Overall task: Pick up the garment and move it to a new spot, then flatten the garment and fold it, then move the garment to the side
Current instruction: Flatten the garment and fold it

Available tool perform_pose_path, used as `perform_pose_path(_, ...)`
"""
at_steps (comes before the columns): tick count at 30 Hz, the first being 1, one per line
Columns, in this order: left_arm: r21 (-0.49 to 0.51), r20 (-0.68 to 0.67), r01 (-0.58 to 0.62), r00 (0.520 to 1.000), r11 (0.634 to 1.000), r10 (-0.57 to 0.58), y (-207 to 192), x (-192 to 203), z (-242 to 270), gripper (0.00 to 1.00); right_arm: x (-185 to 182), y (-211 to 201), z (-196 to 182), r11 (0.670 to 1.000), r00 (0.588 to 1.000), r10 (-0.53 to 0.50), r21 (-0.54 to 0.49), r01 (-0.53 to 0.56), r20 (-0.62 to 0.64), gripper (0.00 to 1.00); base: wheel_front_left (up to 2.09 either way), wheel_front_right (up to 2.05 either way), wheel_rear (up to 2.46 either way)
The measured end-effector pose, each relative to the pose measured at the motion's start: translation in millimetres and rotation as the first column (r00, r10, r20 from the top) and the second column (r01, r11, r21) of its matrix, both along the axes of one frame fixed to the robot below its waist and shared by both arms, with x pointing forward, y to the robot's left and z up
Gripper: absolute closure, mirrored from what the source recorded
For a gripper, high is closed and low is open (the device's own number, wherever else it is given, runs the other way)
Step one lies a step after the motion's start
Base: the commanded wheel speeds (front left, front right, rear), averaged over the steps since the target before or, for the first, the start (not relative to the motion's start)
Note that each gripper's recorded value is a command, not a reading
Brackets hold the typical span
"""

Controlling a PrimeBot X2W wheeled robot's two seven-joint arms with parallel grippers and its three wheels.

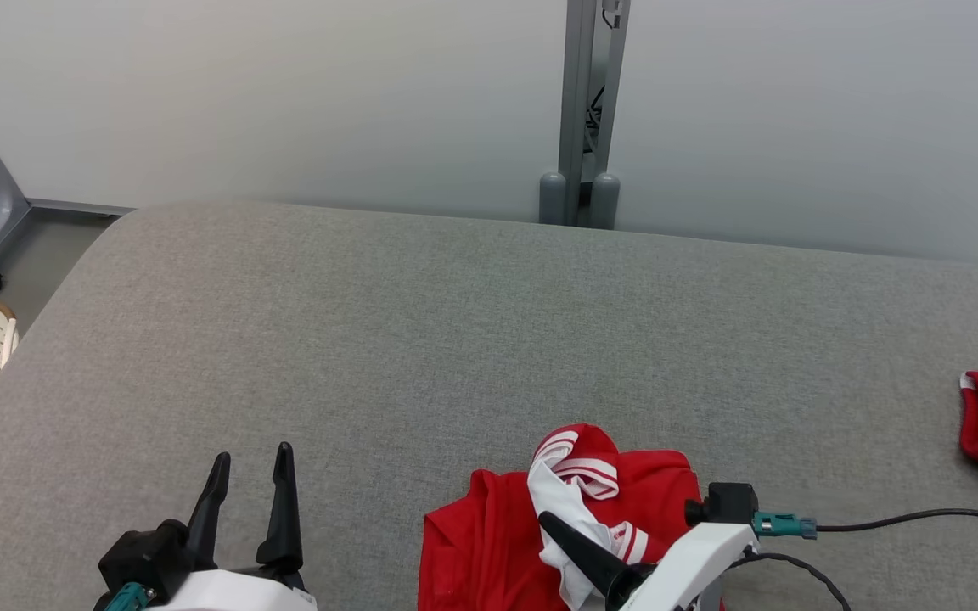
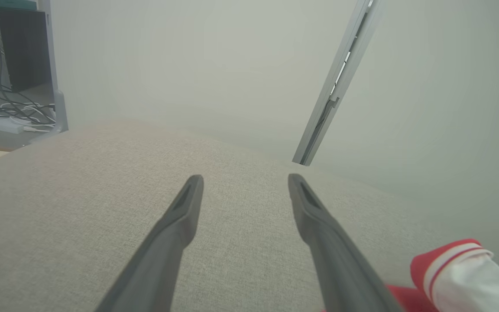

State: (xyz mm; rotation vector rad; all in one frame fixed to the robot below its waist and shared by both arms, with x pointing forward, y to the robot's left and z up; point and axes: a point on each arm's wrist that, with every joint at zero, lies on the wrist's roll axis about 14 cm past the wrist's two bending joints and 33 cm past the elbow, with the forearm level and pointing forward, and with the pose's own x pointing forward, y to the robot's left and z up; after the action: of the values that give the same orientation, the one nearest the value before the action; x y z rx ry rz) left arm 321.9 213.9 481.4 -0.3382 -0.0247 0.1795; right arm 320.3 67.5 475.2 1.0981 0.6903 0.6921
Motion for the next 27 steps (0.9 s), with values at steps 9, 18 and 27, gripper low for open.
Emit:
perform_pose_path(9, -0.009, -0.028, -0.038, 0.999, 0.999, 0.038, 9.1, -7.5, -8.0, 0.0, 1.2, 24.6, -21.8, 0.996, 0.998, 0.058, -0.071, -0.06, -0.021, 1.0, 0.0, 0.0, 0.0)
perform_pose_path(18, -0.011, -0.043, -0.075, 0.996, 0.997, 0.075, 19.0, -10.6, -11.4, 0.0, 3.8, 38.2, -44.5, 0.985, 0.993, 0.098, -0.133, -0.106, -0.064, 0.0, 0.0, 0.0, 0.0)
perform_pose_path(27, -0.015, -0.03, -0.083, 0.996, 0.996, 0.083, 20.8, -13.5, -8.0, 0.0, -9.6, 62.2, -18.8, 0.983, 0.986, 0.167, -0.073, -0.169, -0.025, 0.0, 0.0, 0.0, 0.0)
